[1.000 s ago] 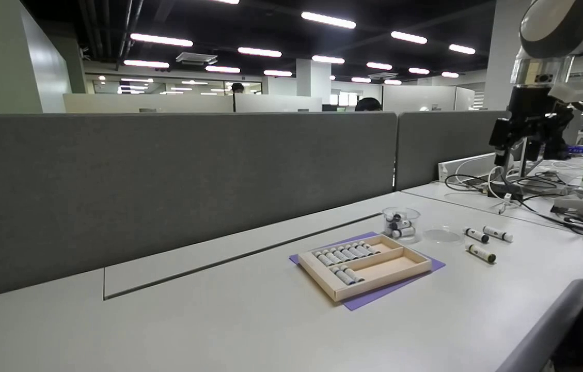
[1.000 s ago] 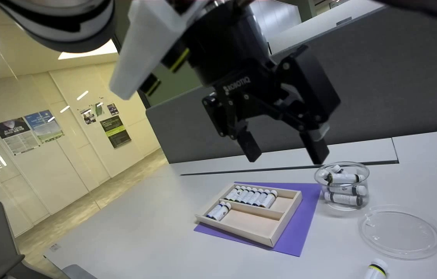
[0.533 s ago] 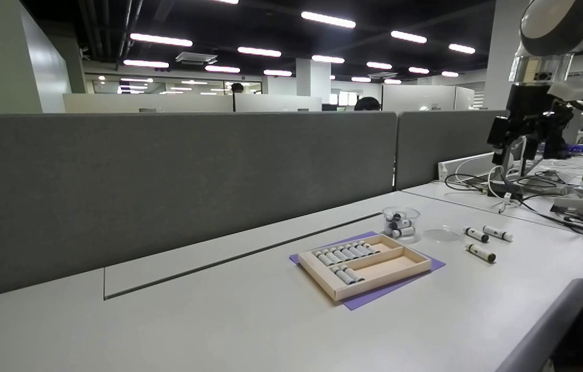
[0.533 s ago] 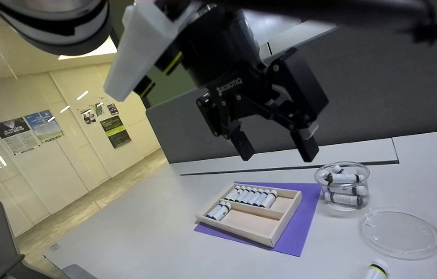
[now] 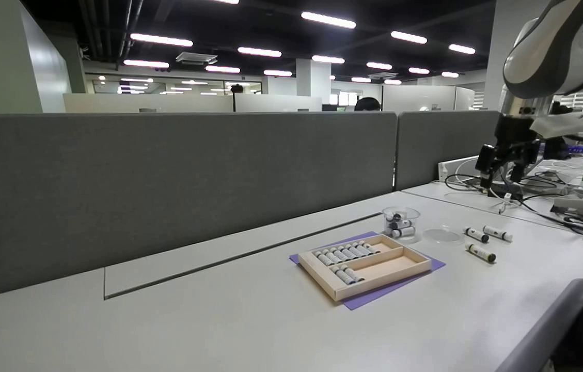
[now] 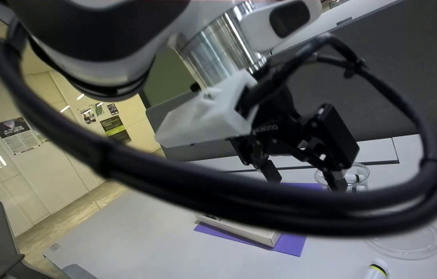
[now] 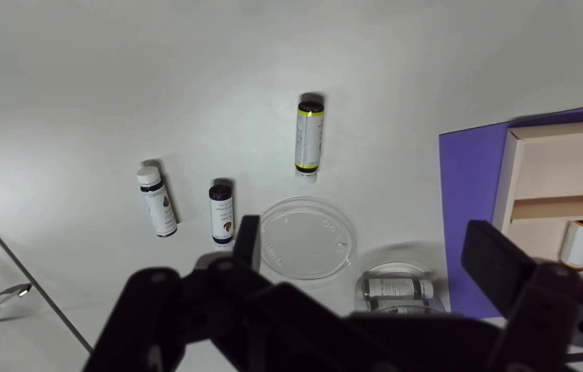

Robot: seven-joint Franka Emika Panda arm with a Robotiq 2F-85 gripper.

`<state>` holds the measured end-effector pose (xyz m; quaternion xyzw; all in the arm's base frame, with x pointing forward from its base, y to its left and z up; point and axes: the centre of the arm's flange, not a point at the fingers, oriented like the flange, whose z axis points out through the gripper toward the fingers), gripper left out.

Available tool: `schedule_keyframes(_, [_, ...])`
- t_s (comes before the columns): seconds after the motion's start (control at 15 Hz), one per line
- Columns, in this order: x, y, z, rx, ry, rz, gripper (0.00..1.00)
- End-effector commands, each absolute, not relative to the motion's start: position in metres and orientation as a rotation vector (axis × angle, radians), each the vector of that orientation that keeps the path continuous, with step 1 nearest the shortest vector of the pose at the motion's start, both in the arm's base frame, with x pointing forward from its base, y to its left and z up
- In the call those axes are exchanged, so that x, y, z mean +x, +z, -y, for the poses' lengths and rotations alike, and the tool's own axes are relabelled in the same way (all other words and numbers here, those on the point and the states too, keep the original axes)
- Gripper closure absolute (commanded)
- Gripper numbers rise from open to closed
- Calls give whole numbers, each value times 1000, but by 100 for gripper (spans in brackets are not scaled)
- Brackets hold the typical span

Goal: Put the object near the cardboard box in the colourless bowl

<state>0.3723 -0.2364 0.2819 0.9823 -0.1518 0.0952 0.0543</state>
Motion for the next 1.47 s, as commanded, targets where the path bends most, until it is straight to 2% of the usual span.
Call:
schedule_keyframes(0.0, [404,224,257,2999,261,458,0])
schedule_keyframes(0.47, [427,145,288,2993,157,508,0])
schedule_keyframes(1.33, [437,84,315,3009,87,591,0])
schedule_keyframes(1.4, [438,83,314,3014,90,590,15])
